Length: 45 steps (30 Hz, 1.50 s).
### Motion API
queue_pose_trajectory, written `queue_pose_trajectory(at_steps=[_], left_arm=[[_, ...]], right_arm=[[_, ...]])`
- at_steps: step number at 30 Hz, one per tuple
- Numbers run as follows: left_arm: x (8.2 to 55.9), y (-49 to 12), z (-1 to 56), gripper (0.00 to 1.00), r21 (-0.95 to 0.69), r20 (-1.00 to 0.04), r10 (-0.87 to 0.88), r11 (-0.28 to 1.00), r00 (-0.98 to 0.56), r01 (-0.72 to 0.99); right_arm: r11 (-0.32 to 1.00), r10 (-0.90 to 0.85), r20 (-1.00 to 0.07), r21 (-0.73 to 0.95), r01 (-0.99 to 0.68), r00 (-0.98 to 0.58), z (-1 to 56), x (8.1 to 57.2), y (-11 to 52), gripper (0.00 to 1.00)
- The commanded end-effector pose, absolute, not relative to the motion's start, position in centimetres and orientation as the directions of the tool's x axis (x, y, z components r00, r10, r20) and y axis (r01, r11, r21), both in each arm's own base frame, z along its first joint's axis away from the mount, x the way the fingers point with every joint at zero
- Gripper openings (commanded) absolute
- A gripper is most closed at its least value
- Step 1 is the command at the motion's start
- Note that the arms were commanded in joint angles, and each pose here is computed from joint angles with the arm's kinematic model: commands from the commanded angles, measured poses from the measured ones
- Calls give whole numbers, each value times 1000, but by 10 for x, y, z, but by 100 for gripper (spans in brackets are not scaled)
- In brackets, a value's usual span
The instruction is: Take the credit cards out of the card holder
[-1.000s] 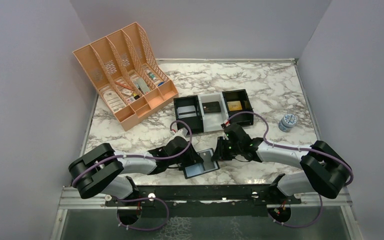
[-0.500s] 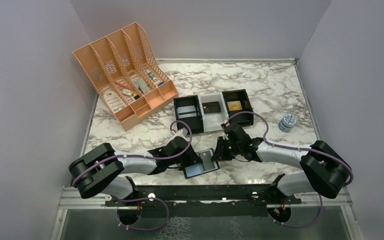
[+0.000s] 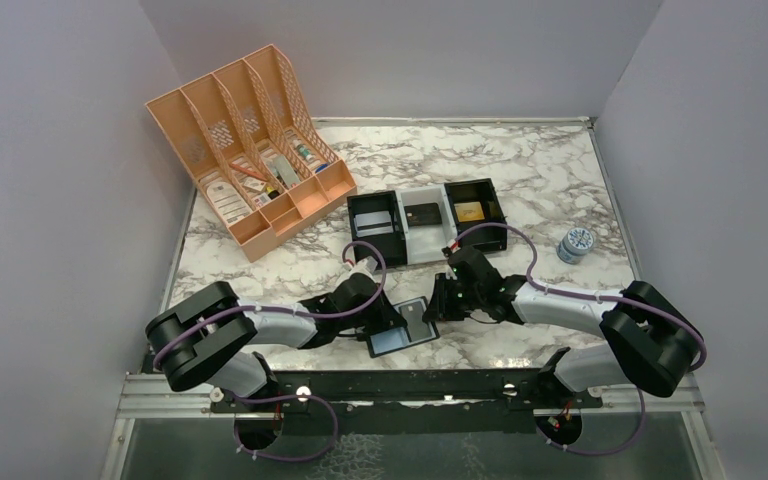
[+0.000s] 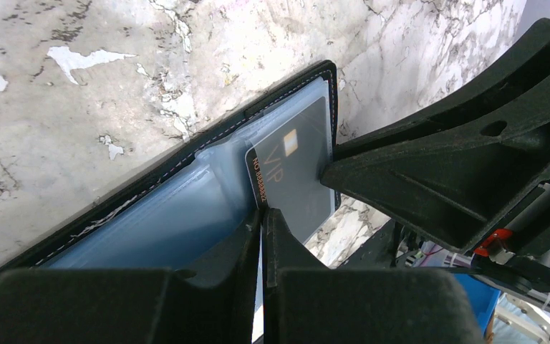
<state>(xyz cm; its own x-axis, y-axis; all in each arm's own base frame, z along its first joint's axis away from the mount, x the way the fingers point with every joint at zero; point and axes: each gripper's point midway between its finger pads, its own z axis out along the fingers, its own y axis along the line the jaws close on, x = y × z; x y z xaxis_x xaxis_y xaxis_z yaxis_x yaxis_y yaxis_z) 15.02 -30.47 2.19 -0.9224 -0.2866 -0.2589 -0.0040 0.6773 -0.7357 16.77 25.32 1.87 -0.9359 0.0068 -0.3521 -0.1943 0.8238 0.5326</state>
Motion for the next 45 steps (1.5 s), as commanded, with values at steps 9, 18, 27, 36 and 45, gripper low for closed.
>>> queue_pose_trajectory(at_steps=[9,18,27,36,45], left_arm=[[141,-292,18,0,-740,-254,-296,673,-921,-12],[130,-277,10,0,-735,-235,-307,677,-922,-38],[136,-281,17,0,-743,-251,-315,669,-915,-26],[140,-284,21,0,-747,-264,-322,664,-909,-18],[139,-284,19,24,-747,-240,-332,663,-912,-44]], right_arm=[[888,-11,-311,435,-152,-950,-5,156,229,17],[882,-25,-317,439,-170,-948,-1,157,232,17],[784,-68,-446,530,-325,-892,54,170,259,23],[664,-145,-402,638,-390,-904,55,158,289,28],[831,-97,-277,506,-232,-956,-1,151,252,27]])
